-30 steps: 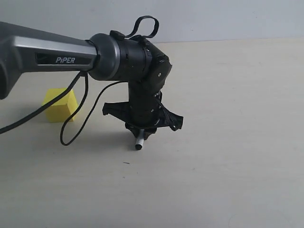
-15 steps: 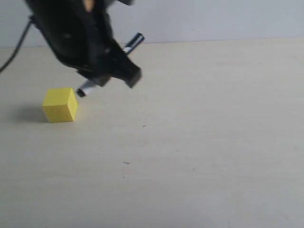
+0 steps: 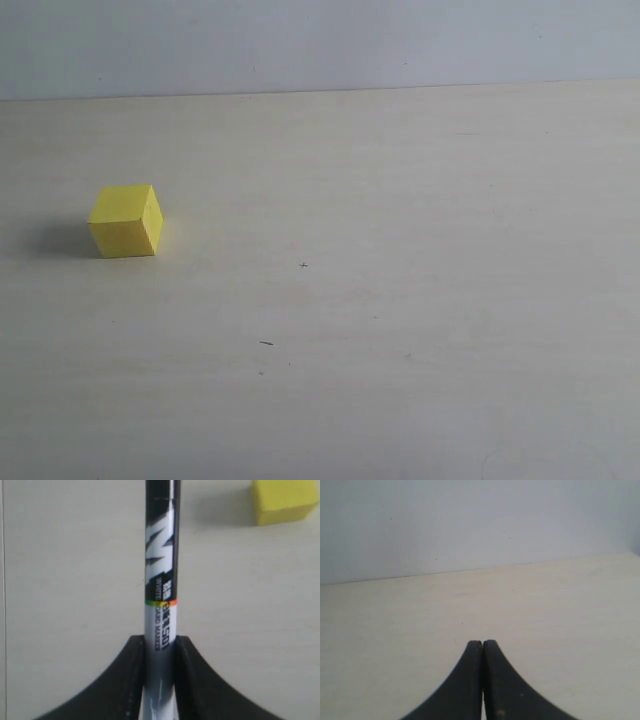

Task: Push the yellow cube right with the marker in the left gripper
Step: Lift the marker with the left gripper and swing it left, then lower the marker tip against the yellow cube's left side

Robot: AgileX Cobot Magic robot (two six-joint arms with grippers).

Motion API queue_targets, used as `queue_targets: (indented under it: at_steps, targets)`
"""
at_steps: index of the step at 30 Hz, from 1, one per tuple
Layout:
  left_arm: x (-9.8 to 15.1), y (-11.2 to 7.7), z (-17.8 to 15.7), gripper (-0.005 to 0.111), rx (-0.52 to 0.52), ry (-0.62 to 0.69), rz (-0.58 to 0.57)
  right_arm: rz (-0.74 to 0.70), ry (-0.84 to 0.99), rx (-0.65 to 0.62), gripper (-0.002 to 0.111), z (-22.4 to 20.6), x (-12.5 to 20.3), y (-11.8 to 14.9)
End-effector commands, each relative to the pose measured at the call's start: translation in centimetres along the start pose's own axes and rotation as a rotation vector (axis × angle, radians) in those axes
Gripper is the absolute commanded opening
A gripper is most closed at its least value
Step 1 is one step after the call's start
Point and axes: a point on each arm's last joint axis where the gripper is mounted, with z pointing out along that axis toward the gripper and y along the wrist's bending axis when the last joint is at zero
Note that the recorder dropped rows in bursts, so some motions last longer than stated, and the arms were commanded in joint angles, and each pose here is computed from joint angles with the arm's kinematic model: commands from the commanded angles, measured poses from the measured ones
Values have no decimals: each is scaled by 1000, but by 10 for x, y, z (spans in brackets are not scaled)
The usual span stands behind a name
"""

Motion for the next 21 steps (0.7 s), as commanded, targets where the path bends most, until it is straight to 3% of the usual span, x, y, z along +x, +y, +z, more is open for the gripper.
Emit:
queue_targets:
  at_steps: [1,8,15,21]
  targets:
    - [3,13,31,0,-23,22,-65,0,-10,1,0,0,1,0]
    - [-17,12,61,0,-19,-55,93,0,-10,1,0,0,1,0]
    - [-28,4,92,0,0,-5,515,0,-10,1,0,0,1,0]
    - [-41,-5,130,0,22,-14,663,0,-10,1,0,0,1,0]
